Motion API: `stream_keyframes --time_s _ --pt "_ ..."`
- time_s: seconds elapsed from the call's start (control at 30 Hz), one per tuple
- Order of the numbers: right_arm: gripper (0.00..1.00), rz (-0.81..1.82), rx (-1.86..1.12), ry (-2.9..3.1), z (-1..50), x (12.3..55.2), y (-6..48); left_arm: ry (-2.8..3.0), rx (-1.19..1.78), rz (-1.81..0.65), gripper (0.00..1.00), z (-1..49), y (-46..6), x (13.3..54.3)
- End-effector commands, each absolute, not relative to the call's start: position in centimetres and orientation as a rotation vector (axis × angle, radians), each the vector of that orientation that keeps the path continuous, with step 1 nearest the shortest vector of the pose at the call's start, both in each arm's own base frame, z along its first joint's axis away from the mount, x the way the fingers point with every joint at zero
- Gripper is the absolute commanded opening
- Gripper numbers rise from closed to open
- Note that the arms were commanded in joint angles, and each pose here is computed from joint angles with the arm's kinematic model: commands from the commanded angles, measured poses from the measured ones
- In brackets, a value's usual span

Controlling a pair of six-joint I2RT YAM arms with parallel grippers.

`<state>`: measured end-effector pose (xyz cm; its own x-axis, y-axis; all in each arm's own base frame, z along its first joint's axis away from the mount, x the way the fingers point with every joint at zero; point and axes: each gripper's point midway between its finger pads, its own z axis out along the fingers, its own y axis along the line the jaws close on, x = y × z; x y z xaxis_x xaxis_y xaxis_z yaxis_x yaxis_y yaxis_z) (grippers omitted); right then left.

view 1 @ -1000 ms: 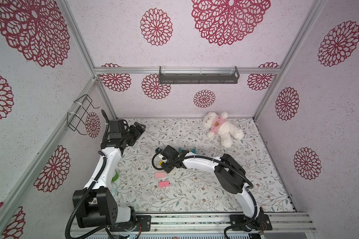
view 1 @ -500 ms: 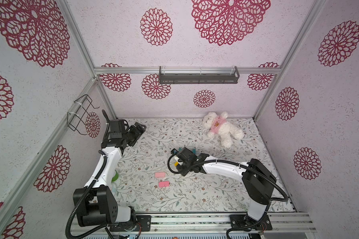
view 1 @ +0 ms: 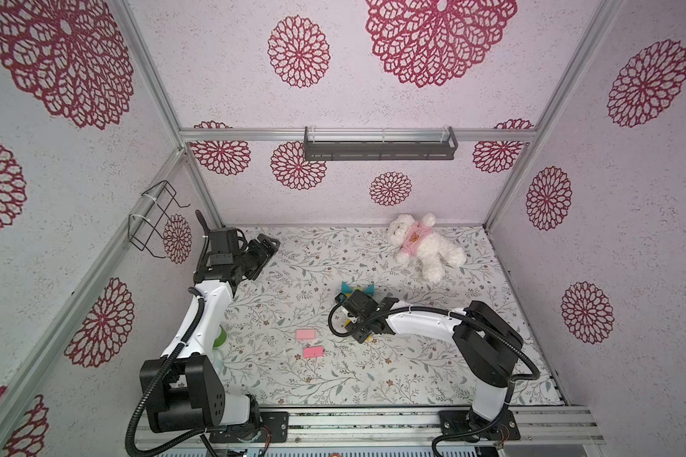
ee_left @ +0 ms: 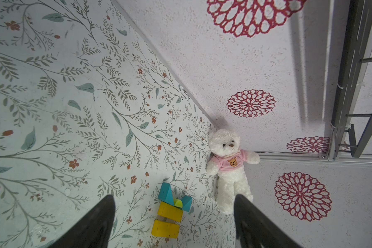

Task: Assemble a carrot with building blocks
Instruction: Place the building block at the center of the board, then assemble the building block at the center of the board.

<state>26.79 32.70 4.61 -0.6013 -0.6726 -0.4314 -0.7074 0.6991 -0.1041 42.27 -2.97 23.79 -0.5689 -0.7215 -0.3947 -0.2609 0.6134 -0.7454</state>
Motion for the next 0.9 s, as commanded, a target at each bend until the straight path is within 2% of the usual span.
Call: stream_keyframes --time_s 0.0,0.3,0.87 --pt "0.55 0.067 -0.992 2.47 6.9 26.5 31.4 2.126 -0.769 -0.846 0.88 23.7 -3.1 42.6" --pt "0.58 0.076 -0.9 2.564 5.4 24.1 28.4 2.125 -0.764 -0.853 0.88 23.8 -3.3 42.6" --pt "0.58 -0.024 -0.787 2.577 4.5 27.7 28.5 2.127 -0.757 -0.847 0.88 23.9 -3.3 42.5"
